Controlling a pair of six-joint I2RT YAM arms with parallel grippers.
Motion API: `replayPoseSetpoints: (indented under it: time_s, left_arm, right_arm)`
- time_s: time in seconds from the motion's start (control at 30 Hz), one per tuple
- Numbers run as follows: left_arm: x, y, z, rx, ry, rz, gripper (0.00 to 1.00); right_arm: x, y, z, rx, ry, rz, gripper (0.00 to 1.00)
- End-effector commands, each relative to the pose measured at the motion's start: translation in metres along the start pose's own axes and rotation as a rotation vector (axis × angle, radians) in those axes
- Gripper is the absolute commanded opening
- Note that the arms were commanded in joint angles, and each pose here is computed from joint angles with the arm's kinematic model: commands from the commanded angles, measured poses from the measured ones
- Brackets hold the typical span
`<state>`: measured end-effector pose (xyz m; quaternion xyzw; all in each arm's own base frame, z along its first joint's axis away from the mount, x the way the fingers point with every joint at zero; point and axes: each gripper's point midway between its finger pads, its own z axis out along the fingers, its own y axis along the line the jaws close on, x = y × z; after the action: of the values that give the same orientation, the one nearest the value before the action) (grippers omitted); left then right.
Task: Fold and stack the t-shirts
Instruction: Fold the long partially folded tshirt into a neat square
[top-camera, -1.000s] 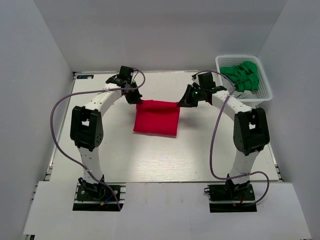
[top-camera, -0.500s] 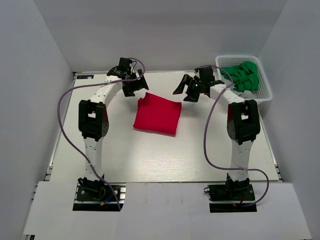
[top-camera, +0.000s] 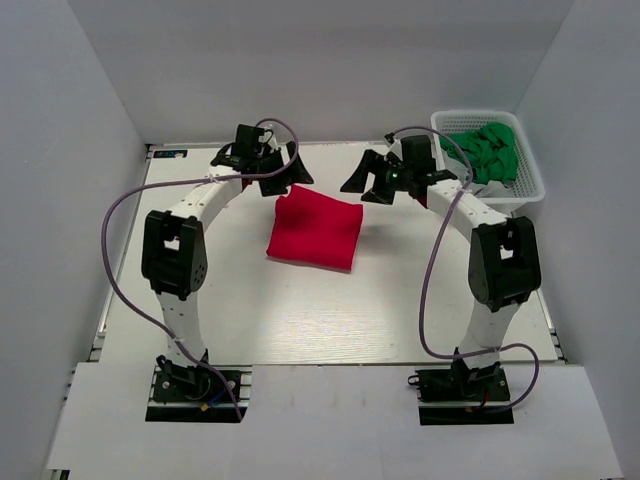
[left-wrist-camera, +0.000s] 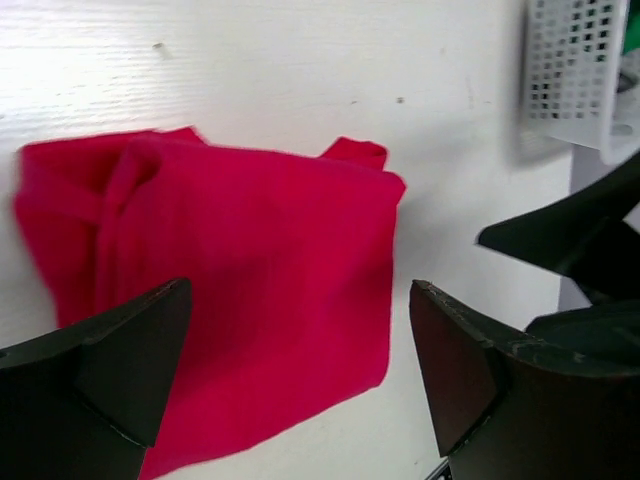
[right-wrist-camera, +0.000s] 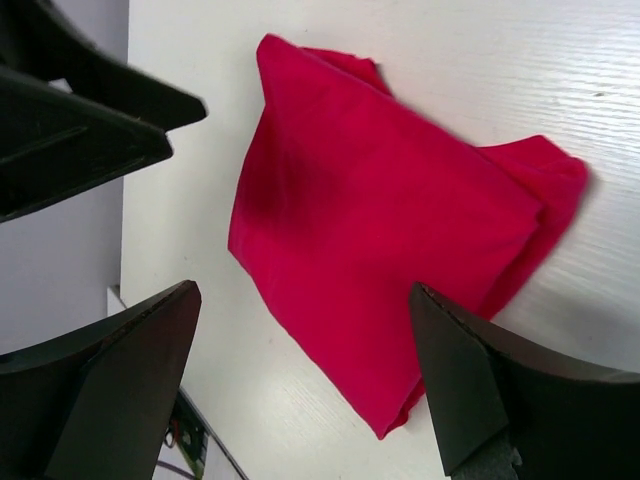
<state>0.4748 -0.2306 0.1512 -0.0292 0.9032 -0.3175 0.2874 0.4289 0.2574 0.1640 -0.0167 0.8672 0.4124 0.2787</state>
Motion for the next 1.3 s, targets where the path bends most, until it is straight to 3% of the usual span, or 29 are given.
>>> replayPoseSetpoints:
  time_s: [0.0,0.3,0.5,0.67,0.77,0.93,1.03,1.07,1.13,1.27]
  left_arm:
    - [-0.013,-0.033,0.011,0.156,-0.012,0.057,1.0]
    - [0.022,0.01,0.081,0.148,0.096,-0.043,1.0]
    - [0.019,0.073,0.09,-0.033,0.08,-0.105,1.0]
    - [0.041,0.09,0.095,-0.048,0.139,-0.118,1.0]
    - [0.03,0.075,0.089,-0.005,0.135,-0.1,1.0]
    - [-0.022,0.029,0.048,0.058,0.023,0.031,1.0]
    - [-0.029,0.021,0.027,0.005,-0.005,0.071,1.0]
    - [-0.036,0.021,0.013,-0.043,-0.043,0.076,1.0]
    - [-0.021,0.033,0.004,-0.113,-0.031,0.078,1.0]
    - [0.016,0.072,-0.016,-0.283,-0.019,0.032,1.0]
  right_arm:
    - [-0.001,0.011,0.007,-0.093,0.001,-0.049,0.9]
    - [0.0,-0.033,0.058,-0.088,0.017,-0.074,0.9]
    - [0.019,-0.08,0.093,-0.028,0.088,-0.047,0.9]
    - [0.026,-0.086,0.1,-0.024,0.109,-0.051,0.9]
    - [0.01,-0.063,0.091,-0.066,0.081,-0.104,0.9]
    - [-0.02,-0.01,0.056,-0.087,0.011,-0.237,0.9]
    - [-0.039,0.015,0.025,-0.056,-0.056,-0.321,0.9]
    - [-0.027,0.006,0.024,-0.033,-0.038,-0.312,0.9]
    - [-0.021,0.007,0.016,-0.025,-0.05,-0.308,0.9]
    - [0.033,-0.011,-0.012,0.026,-0.041,-0.226,0.9]
